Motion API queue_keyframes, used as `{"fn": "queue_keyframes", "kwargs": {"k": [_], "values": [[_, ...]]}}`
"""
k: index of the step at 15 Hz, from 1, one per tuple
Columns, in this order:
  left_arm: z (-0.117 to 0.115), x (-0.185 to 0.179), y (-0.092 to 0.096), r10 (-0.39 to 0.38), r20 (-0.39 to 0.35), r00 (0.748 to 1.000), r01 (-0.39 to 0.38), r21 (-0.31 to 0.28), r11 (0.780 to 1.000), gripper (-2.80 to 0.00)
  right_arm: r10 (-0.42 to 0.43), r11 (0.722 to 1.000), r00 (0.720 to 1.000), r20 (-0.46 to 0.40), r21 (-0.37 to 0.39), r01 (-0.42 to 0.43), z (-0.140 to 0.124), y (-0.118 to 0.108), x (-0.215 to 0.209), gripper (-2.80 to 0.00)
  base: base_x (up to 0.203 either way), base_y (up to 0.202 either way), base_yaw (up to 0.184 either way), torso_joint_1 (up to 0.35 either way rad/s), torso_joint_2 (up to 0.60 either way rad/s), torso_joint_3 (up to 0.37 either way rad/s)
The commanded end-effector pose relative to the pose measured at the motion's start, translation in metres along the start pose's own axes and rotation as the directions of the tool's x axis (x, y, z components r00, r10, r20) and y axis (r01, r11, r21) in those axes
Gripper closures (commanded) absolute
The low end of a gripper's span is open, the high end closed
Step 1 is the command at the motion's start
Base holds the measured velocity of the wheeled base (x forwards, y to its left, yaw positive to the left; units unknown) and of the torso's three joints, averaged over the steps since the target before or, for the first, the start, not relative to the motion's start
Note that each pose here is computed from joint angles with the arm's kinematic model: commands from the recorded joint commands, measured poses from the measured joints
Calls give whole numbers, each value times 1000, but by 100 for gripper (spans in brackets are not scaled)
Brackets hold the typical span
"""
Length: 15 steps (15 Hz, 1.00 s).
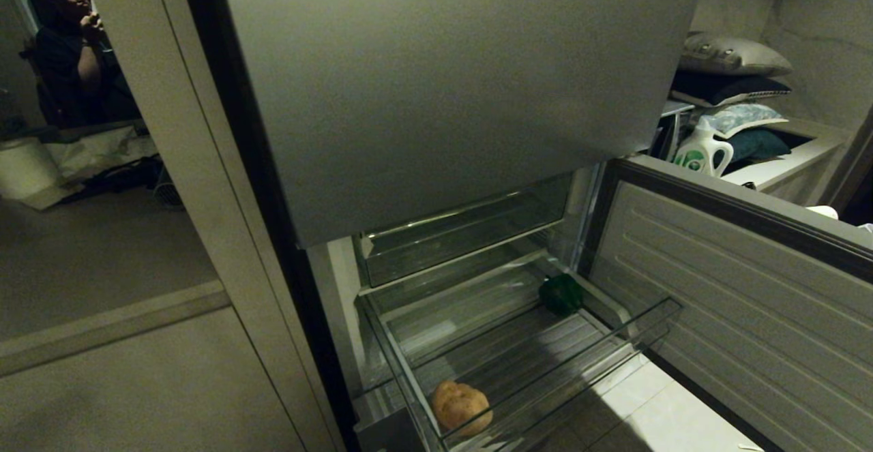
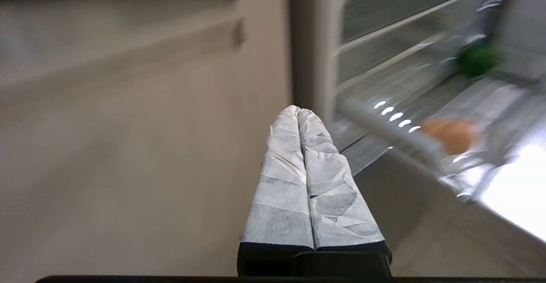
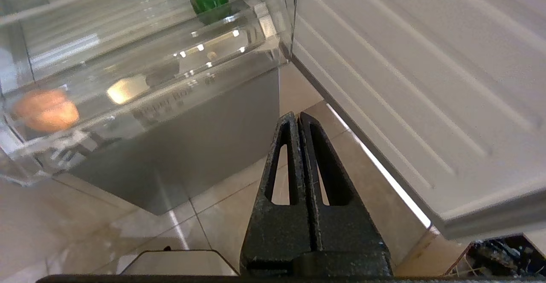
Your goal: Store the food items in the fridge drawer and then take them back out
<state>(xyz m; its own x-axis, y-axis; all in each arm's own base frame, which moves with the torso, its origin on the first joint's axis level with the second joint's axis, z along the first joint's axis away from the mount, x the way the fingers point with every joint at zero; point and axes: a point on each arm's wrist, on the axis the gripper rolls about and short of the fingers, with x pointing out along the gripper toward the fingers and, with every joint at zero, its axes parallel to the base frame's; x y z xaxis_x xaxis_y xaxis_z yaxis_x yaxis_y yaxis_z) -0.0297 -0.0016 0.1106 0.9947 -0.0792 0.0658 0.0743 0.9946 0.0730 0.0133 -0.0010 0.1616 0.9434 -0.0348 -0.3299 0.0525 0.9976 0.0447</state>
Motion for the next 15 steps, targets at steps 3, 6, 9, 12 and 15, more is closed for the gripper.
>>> {"fn": "queue_keyframes", "kwargs": {"k": [3,6,9,12,15], "values": [[67,51,5,-188,-178,966,183,-44,982,0,9,1000,993,121,0,-10,-36,-4,-18,0,0,0,0,0,0,0],[88,107,7,-327,-309,893,303,-124,945,0,-4,1000,986,169,-6,5,-58,-5,-21,0,0,0,0,0,0,0],[106,157,-6,-475,-358,804,441,-175,880,0,-5,994,970,244,-105,31,-83,-6,-22,0,0,0,0,0,0,0],[113,187,-42,-584,-397,708,561,-185,807,0,17,997,979,202,-81,0,-94,-6,-15,0,0,0,0,0,0,0],[111,212,-93,-558,-482,676,571,-137,810,0,19,997,979,203,-81,-2,-94,-6,-15,0,0,0,0,0,0,0]]}}
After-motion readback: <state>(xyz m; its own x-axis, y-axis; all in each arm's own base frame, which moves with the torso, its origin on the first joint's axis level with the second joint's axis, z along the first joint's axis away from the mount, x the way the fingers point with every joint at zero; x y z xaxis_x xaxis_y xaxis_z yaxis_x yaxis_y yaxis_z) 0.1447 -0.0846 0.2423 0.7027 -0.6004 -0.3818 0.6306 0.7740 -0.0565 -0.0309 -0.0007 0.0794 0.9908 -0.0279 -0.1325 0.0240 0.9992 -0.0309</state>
